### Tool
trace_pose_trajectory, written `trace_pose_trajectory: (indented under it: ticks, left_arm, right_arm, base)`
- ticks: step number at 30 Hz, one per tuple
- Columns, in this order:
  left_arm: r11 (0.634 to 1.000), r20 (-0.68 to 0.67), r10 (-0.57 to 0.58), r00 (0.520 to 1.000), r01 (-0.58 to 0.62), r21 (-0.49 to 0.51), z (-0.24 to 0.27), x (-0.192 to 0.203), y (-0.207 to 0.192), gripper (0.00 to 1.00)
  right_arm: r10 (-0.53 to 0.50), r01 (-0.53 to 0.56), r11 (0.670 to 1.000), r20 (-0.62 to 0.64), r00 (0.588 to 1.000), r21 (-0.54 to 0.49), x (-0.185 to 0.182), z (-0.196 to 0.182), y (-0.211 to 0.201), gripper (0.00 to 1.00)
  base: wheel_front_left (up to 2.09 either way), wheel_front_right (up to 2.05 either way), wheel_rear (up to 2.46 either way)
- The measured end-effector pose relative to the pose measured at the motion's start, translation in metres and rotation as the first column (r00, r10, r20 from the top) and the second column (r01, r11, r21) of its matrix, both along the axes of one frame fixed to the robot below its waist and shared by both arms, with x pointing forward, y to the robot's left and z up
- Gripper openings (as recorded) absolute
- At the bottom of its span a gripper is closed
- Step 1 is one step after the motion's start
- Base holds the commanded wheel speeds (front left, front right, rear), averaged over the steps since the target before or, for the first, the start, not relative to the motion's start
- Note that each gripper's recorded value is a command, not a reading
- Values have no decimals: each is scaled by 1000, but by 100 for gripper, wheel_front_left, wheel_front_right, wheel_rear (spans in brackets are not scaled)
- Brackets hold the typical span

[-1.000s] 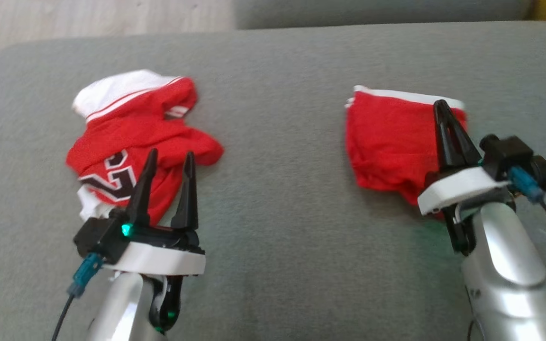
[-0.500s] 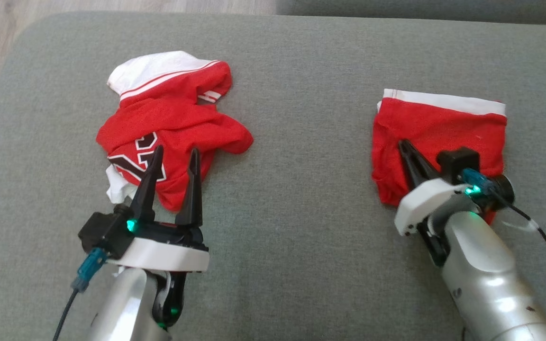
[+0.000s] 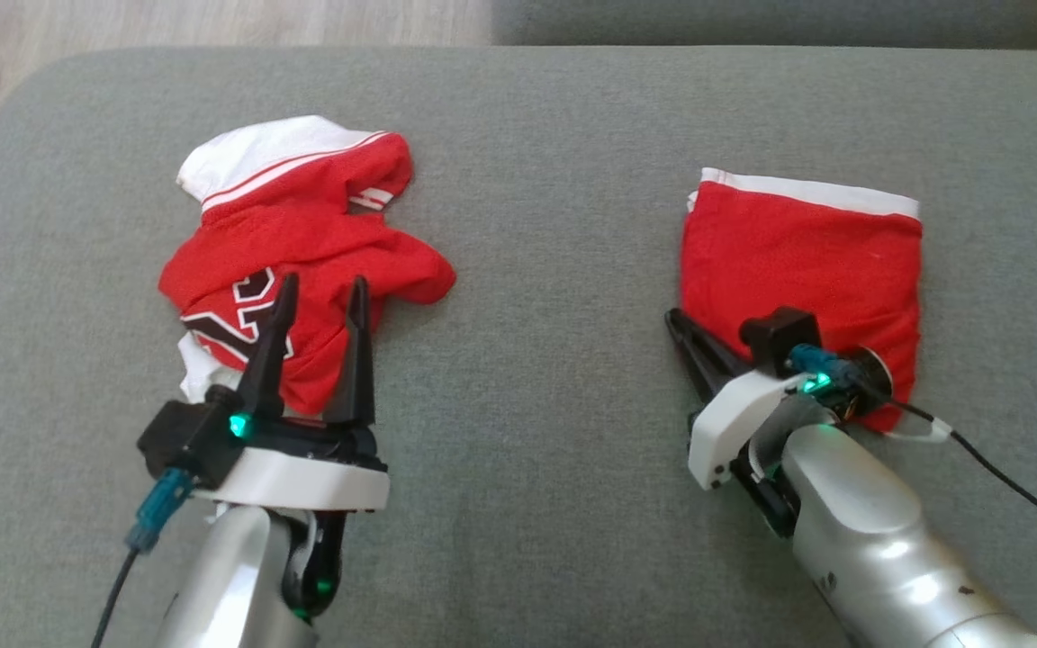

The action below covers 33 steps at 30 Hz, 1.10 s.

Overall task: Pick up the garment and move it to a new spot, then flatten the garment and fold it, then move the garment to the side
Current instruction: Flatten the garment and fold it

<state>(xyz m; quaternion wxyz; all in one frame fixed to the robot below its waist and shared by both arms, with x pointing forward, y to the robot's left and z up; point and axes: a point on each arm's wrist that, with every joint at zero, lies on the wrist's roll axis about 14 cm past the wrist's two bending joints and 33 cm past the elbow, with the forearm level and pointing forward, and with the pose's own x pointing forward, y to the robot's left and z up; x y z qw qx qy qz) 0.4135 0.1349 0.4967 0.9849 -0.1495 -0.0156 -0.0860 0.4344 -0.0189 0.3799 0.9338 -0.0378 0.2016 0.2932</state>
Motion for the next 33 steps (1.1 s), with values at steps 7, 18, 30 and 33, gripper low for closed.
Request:
trace_pose_trajectory:
  ticks: [7, 18, 30, 33]
  left_arm:
    - [1000, 35, -16, 999, 16, -7, 12, 3, -6, 100]
    - [998, 75, -61, 995, 63, -20, 26, -4, -24, 100]
    - [995, 57, -96, 994, 97, -10, 19, -15, -36, 100]
    - [995, 51, -95, 994, 96, -3, 17, -15, -36, 100]
  right_arm:
    - [-133, 113, 985, 151, 980, 133, 35, 63, -22, 0]
    - [-404, 360, 914, 358, 842, 185, 18, 119, -133, 0]
    - [-491, 450, 871, 340, 802, 197, -31, 105, -154, 100]
    - [-482, 437, 876, 344, 805, 205, -30, 107, -149, 100]
  base:
    - [0, 0, 0]
    - [0, 0, 0]
    - [0, 0, 0]
    - [0, 0, 0]
